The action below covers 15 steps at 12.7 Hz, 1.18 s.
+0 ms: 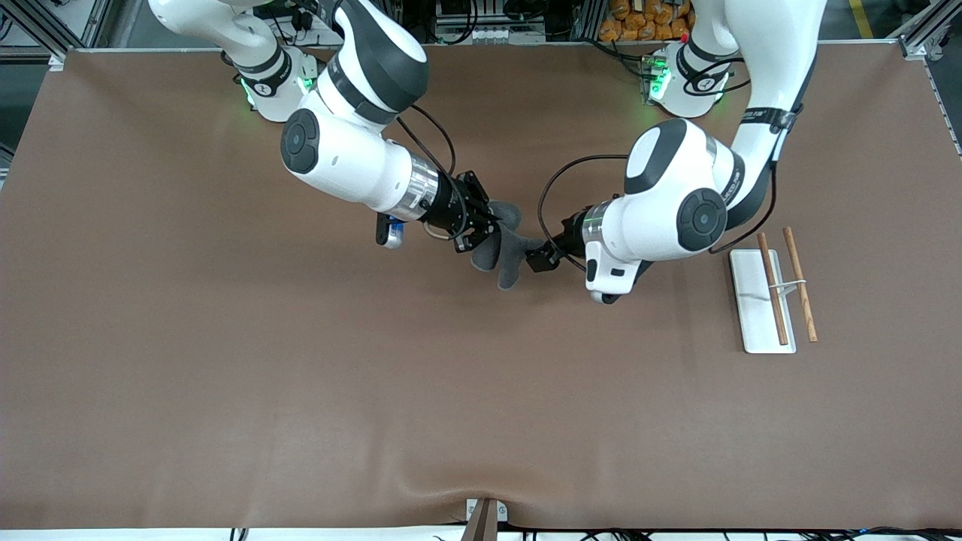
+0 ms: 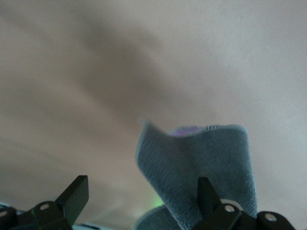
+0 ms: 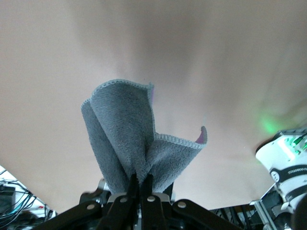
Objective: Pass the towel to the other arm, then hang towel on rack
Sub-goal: 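Grasp the towel with the left gripper beside the right gripper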
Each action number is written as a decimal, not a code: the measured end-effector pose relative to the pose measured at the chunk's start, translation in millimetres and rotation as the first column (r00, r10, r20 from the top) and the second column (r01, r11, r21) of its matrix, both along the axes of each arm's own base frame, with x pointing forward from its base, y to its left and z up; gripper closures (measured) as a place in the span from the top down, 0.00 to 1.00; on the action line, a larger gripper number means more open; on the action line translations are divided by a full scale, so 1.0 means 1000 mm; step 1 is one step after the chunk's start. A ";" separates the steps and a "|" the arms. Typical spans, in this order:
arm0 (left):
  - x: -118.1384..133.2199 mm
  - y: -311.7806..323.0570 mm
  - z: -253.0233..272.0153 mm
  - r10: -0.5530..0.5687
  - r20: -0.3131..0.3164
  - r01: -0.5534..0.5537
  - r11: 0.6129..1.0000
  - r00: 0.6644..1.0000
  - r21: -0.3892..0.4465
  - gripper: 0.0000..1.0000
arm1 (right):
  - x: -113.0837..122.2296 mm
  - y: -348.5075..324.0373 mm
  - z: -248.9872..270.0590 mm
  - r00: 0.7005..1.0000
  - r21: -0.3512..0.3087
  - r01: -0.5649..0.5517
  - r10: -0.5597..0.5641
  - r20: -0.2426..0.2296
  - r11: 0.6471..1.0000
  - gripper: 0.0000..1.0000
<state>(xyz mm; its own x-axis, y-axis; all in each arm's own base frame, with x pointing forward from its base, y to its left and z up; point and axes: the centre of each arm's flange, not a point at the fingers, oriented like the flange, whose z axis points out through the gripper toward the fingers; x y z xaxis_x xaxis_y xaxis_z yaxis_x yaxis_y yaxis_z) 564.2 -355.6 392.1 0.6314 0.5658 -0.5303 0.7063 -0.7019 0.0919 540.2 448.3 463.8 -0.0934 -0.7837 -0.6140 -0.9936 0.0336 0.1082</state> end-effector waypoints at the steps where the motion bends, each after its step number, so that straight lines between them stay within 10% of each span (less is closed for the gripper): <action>1: 0.002 0.003 -0.004 0.015 -0.014 -0.015 1.000 1.000 -0.006 1.00 | 0.000 0.003 0.000 1.000 0.003 0.002 -0.002 -0.001 1.000 0.04; 7: 0.016 0.022 -0.018 0.101 -0.061 -0.100 0.995 0.993 0.017 0.97 | 0.001 0.006 0.001 1.000 0.006 0.012 -0.012 -0.002 1.000 0.04; 15: 0.024 0.035 -0.029 0.136 -0.084 -0.135 0.991 0.987 0.019 0.66 | 0.001 0.006 0.004 1.000 0.010 0.014 -0.014 0.001 1.000 0.04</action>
<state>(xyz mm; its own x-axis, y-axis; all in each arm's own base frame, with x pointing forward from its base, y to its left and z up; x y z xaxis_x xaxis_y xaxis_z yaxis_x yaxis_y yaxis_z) 588.0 -321.0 363.3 0.5016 0.6505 -0.5703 0.7996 -0.6002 0.0187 541.5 454.5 468.0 -0.1033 -0.7761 -0.6220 -0.9932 0.0461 0.1073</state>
